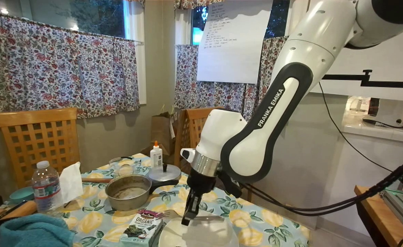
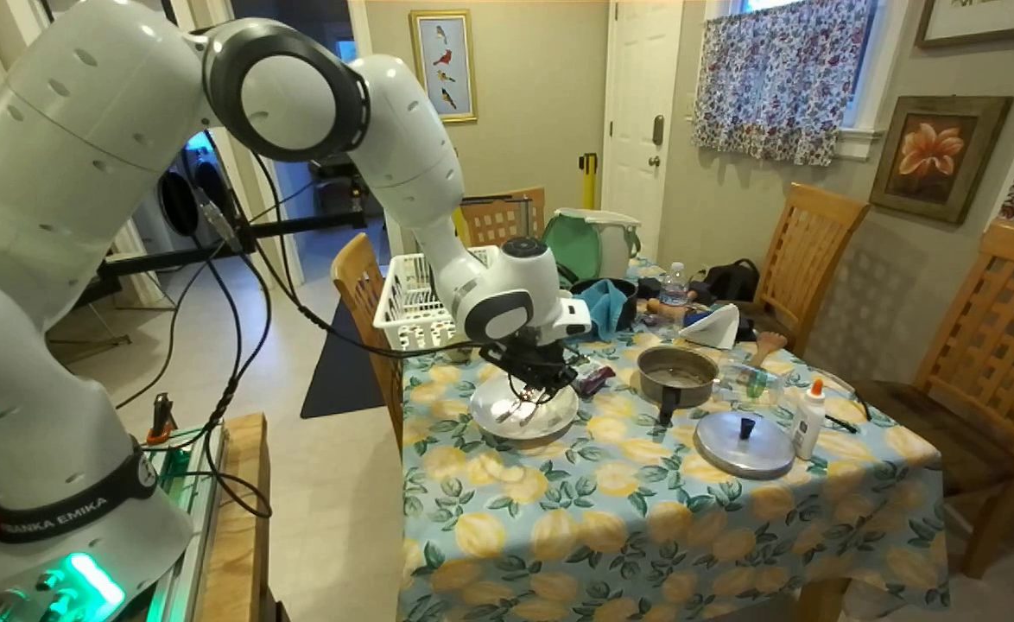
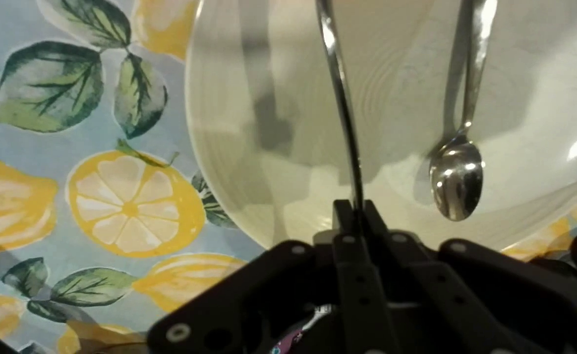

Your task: Remove the silver fork and spoon from the white plate then put the silver pot on the plate.

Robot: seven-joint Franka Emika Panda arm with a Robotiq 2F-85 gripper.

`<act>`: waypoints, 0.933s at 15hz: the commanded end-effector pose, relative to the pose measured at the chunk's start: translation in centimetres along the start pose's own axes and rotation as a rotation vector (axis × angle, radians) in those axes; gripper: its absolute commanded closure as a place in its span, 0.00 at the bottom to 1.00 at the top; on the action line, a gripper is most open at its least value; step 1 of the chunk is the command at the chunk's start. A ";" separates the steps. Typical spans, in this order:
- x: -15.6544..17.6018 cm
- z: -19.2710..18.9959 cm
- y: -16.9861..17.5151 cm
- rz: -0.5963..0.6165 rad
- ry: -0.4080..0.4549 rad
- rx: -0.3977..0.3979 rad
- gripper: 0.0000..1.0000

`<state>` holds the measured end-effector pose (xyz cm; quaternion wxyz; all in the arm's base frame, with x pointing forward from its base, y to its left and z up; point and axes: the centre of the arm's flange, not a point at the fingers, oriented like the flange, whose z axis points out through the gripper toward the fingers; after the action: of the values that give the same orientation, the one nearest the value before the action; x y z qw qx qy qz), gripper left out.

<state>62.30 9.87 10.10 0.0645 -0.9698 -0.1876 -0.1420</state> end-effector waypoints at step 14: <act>-10.3 -3.6 8.6 0.353 -0.034 -0.125 0.99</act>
<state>56.52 -1.32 9.90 0.0195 -0.9924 -0.0315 -0.1174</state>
